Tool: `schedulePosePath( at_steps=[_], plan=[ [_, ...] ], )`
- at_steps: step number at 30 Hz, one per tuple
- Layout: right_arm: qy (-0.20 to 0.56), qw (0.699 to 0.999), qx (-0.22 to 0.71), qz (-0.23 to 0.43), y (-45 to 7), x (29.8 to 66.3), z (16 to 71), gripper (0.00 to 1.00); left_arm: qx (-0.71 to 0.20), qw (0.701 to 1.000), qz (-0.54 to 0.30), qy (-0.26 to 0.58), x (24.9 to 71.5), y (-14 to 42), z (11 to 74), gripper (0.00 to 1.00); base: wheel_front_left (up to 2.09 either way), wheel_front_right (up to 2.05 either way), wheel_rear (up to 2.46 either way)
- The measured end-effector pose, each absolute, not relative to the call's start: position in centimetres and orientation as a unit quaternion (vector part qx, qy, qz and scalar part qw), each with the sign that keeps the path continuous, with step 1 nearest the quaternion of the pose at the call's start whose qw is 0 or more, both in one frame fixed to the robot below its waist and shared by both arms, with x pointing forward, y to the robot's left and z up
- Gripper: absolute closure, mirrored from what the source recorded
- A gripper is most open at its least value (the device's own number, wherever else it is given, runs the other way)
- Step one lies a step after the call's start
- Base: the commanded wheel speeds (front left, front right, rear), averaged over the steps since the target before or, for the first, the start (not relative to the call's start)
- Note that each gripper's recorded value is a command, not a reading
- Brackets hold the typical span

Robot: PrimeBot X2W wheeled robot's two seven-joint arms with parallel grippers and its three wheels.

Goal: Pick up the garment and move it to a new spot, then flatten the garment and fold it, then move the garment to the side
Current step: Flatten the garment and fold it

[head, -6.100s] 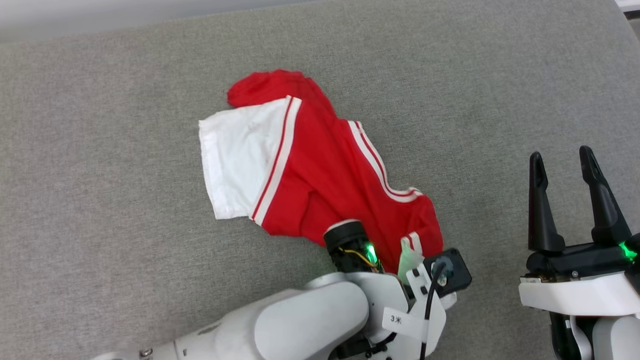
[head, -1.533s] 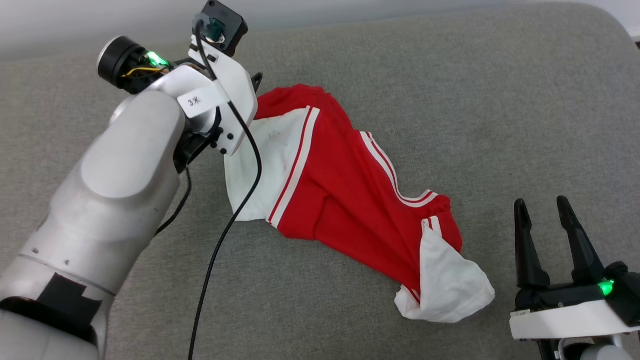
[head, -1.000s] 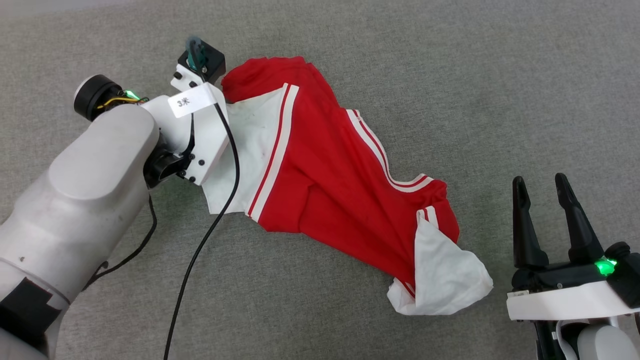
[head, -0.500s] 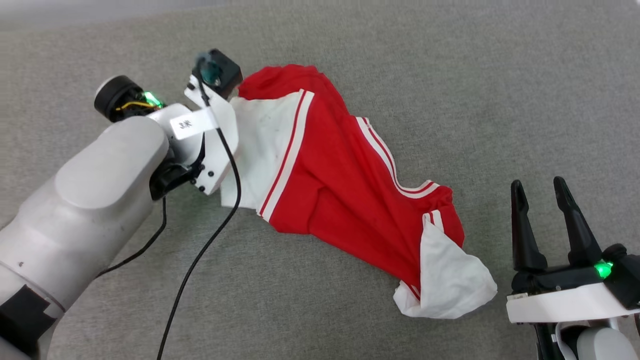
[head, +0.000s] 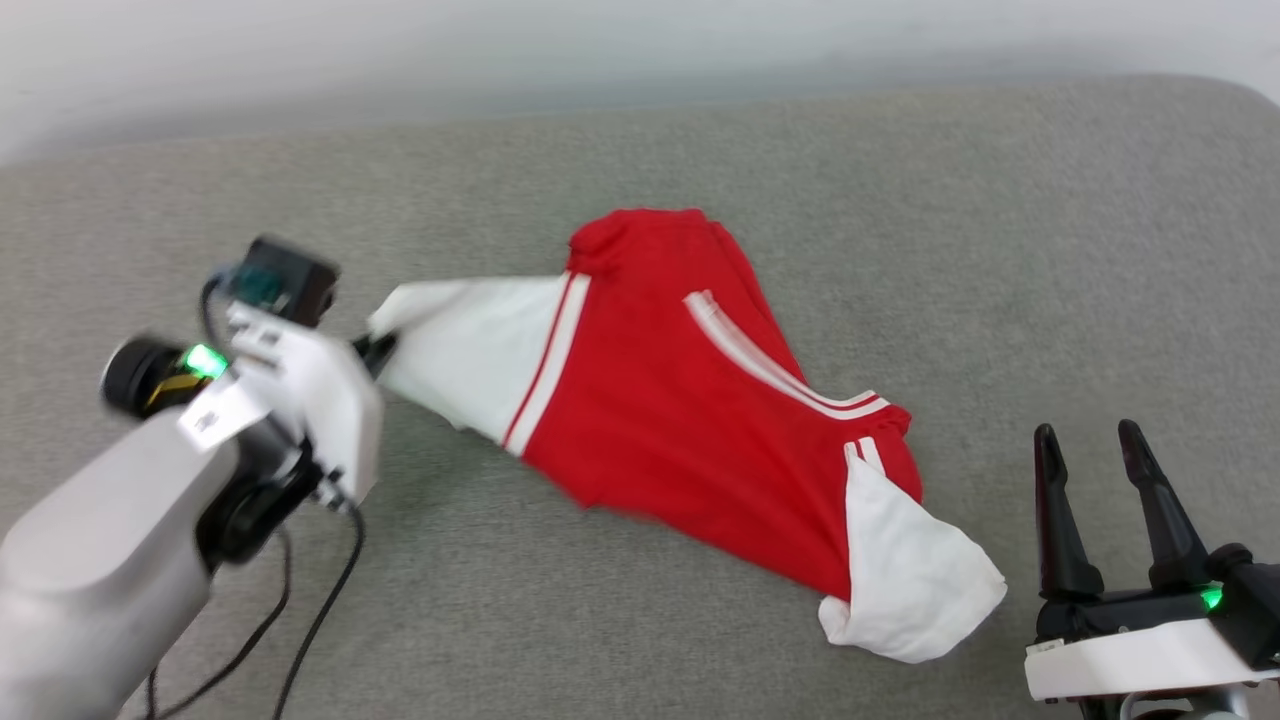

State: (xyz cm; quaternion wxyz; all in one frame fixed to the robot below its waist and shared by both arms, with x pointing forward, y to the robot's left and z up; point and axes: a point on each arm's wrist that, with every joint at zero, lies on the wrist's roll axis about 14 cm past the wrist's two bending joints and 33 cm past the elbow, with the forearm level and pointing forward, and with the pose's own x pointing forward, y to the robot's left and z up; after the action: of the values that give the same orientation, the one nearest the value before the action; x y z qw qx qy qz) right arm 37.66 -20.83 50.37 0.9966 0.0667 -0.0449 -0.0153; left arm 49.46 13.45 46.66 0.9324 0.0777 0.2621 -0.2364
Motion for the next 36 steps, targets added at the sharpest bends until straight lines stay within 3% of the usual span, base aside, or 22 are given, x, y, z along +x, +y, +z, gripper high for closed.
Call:
schedulePosePath(
  at_steps=[7,10,19,20,21,22,30,36],
  plan=[
    [-0.052,0.996,0.067,0.006,-19.5,37.8,50.9,0.0,0.046,0.945,-0.139,0.291,45.7,20.2,45.0,1.0,0.0,0.0,0.0],
    [-0.048,0.997,0.063,0.006,-19.5,37.9,50.6,0.0,0.02,0.935,-0.089,0.342,43.0,23.3,41.5,1.0,0.0,0.0,0.0],
    [-0.036,0.998,0.056,-0.004,-20.2,37.6,49.9,0.0,0.001,0.917,-0.052,0.395,40.5,24.9,37.3,1.0,0.0,0.0,0.0],
    [-0.037,0.998,0.055,-0.004,-20.2,37.6,50.0,0.0,-0.002,0.92,-0.051,0.389,40.6,24.8,37.4,0.81,0.0,0.0,0.0],
    [-0.039,0.998,0.053,-0.005,-20.2,37.6,50.1,0.0,-0.002,0.922,-0.051,0.384,40.6,24.8,37.4,0.54,0.0,0.0,0.0],
    [-0.042,0.998,0.052,-0.004,-20.2,37.5,50.3,0.0,-0.002,0.925,-0.05,0.377,40.7,24.7,37.5,0.0,0.0,0.0,0.0],
    [-0.086,0.996,0.04,-0.003,-20.4,37.2,53.2,0.0,0.035,0.973,-0.035,0.225,42.7,24.3,42.3,0.0,0.0,0.0,0.0],
    [-0.133,0.991,0.027,0.005,-20.7,37.6,56.3,0.0,0.037,0.989,-0.018,0.145,42.6,23.3,45.3,0.0,0.0,0.0,0.0]
  ],
)
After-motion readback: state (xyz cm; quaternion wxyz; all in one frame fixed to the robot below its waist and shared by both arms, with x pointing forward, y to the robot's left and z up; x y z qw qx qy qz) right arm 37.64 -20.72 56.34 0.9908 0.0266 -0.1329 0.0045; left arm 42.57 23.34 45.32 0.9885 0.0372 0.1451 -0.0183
